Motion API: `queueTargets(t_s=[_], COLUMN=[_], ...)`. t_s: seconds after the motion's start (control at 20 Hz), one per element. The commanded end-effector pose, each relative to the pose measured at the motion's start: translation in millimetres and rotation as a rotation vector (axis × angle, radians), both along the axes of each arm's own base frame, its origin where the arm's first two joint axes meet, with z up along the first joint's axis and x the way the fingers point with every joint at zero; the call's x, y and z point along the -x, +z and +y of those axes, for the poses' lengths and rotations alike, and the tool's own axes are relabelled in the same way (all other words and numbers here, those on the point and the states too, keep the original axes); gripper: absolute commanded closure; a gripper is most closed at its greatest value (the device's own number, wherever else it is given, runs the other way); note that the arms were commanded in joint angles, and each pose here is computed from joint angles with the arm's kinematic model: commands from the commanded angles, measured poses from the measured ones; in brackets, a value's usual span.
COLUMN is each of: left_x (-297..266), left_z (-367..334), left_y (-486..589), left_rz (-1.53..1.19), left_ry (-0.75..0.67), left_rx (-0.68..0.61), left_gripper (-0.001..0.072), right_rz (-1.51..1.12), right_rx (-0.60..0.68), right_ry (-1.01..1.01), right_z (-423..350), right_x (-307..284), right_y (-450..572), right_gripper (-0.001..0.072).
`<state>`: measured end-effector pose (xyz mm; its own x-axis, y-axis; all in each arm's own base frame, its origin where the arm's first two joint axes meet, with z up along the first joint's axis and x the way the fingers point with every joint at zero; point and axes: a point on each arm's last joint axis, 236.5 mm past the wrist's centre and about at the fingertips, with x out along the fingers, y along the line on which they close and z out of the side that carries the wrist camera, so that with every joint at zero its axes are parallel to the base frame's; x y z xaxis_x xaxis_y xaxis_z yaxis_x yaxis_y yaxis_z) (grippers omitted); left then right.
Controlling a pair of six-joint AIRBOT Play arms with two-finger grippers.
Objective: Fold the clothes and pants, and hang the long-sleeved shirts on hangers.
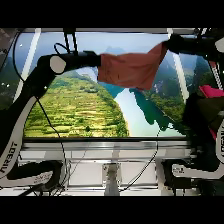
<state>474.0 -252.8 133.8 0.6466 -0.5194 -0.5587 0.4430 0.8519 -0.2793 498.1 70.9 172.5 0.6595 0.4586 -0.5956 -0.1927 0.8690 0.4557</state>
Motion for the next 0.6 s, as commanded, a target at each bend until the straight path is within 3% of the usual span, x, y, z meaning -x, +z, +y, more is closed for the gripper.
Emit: queueTargets(t_s=[0.0,0.3,0.55], left_x=[46,132,163], left_z=[13,1,-2], left_y=[-76,-163,-191], left_rz=[0.212,0.428,0.497], left_ry=[-0.028,-0.13,-0.156], left_rx=[-0.083,-0.181,-0.216], left_gripper=[0.0704,0.0704,0.0703], right_rz=[0.276,0.649,0.767], right_rx=[-0.014,-0.049,-0.046], right_ry=[0.031,0.106,0.115], right_z=[-4,15,15], right_x=[70,192,224], right_y=[-63,-149,-180], right_gripper=[0.071,0.0708,0.0708])
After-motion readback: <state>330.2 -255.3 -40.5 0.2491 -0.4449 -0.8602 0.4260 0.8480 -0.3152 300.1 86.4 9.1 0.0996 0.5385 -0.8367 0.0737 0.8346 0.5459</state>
